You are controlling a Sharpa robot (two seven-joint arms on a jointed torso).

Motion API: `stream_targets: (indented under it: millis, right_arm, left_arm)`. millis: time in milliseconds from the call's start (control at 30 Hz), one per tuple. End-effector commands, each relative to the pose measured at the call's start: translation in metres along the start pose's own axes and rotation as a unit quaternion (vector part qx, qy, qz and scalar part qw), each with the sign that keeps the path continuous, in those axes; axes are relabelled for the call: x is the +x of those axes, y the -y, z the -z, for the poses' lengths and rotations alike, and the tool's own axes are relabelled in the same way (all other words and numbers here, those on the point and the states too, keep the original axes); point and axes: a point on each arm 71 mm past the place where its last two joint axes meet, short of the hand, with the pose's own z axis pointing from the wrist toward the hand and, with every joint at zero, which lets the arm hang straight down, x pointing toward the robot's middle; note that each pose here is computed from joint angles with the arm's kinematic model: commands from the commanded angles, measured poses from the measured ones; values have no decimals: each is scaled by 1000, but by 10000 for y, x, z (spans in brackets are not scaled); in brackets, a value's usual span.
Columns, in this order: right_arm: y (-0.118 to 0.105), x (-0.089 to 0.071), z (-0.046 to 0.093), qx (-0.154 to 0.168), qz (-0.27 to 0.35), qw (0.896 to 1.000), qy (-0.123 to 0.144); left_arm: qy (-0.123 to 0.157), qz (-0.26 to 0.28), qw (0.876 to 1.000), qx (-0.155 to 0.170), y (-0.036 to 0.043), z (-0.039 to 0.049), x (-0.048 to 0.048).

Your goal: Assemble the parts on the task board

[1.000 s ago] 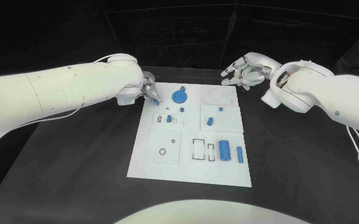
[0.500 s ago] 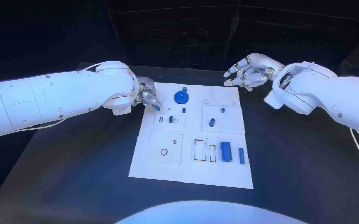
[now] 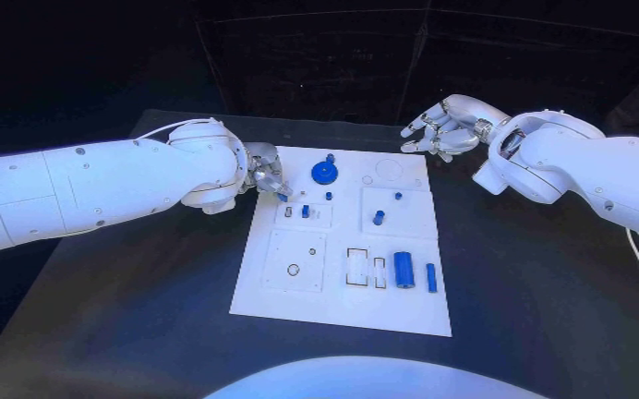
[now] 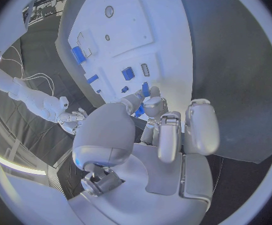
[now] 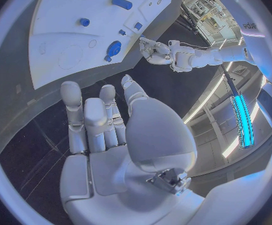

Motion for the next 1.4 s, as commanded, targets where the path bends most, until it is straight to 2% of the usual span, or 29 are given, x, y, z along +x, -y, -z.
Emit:
stream_targets:
  millis: [33, 267, 433, 733, 1400]
  right_arm:
    - [-17, 0, -7, -3, 0, 1000, -3]
    - [-17, 2, -13, -3, 0, 1000, -4]
    - [-15, 0, -13, -3, 0, 1000, -3]
    - [-7, -6, -9, -2, 0, 1000, -3]
    - [-1, -8, -6, -2, 0, 1000, -3]
  left_arm:
    - [19, 1, 1000, 13, 32, 9, 1]
    - [20, 7, 1000, 16, 48, 10, 47]
    - [16, 11, 1000, 17, 57, 5, 120]
    - [10, 17, 1000, 13, 15, -1, 226]
    - [-1, 13, 1000, 5, -24, 8, 266]
